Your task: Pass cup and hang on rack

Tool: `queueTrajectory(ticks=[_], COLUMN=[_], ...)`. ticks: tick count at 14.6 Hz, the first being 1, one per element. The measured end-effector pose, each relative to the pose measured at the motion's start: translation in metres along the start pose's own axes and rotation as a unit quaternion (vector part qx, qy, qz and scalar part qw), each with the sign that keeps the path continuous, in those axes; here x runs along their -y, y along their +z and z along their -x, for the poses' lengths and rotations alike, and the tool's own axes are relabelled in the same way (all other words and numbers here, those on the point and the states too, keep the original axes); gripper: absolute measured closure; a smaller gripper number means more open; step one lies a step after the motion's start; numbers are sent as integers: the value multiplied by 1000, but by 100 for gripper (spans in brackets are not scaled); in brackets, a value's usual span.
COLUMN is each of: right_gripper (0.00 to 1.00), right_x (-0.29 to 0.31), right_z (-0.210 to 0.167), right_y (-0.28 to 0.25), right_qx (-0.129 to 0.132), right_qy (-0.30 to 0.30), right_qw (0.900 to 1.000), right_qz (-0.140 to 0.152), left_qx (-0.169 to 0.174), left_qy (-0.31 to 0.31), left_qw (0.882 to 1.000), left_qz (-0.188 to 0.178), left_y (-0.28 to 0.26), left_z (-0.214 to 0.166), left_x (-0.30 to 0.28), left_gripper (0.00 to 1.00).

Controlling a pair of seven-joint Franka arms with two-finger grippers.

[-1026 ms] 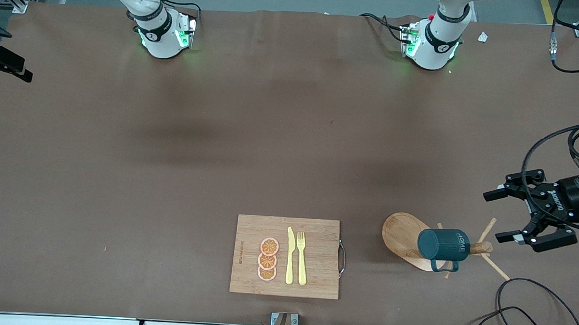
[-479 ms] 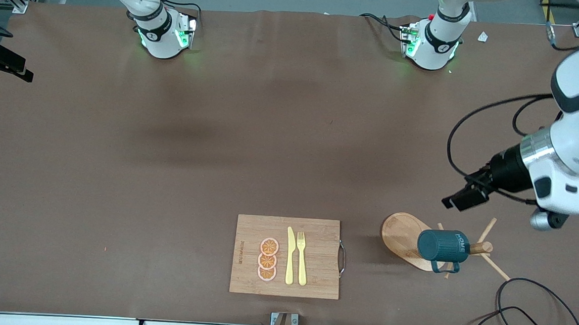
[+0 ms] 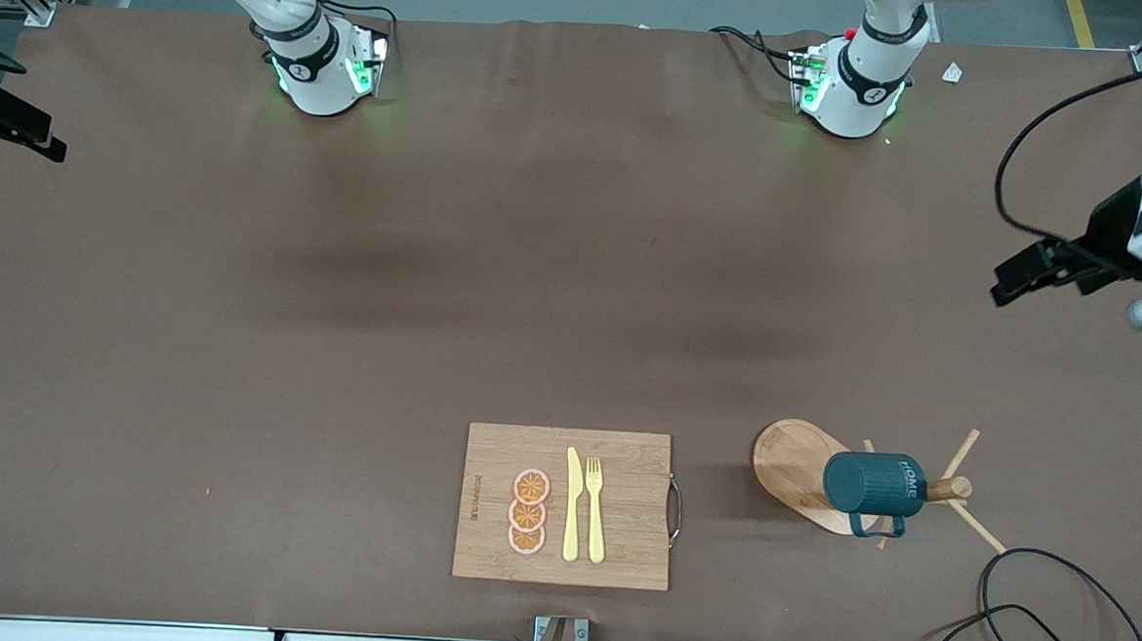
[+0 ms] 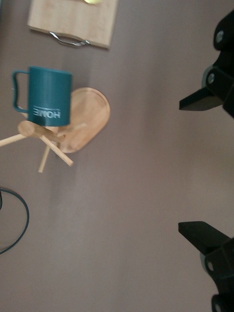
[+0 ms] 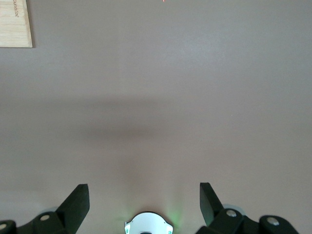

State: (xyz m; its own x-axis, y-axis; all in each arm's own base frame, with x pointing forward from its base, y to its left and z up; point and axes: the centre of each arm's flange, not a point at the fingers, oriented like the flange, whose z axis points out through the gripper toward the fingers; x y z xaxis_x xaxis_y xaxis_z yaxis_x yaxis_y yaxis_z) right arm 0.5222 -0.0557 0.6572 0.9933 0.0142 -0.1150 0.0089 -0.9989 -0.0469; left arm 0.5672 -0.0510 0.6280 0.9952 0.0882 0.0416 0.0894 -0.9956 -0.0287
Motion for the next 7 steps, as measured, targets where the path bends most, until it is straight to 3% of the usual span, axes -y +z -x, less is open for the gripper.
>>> queueTrajectory(ticks=[7], right_gripper=[0], right_x=[0], right_z=[0], right_y=[0], right_qx=[0], right_qy=[0], right_qw=[1000], right_qz=[0], left_qx=[9], left_qy=[28], left_qw=[999], left_qz=[-13], left_y=[-12], left_z=[26], left_x=[1], left_gripper=[0])
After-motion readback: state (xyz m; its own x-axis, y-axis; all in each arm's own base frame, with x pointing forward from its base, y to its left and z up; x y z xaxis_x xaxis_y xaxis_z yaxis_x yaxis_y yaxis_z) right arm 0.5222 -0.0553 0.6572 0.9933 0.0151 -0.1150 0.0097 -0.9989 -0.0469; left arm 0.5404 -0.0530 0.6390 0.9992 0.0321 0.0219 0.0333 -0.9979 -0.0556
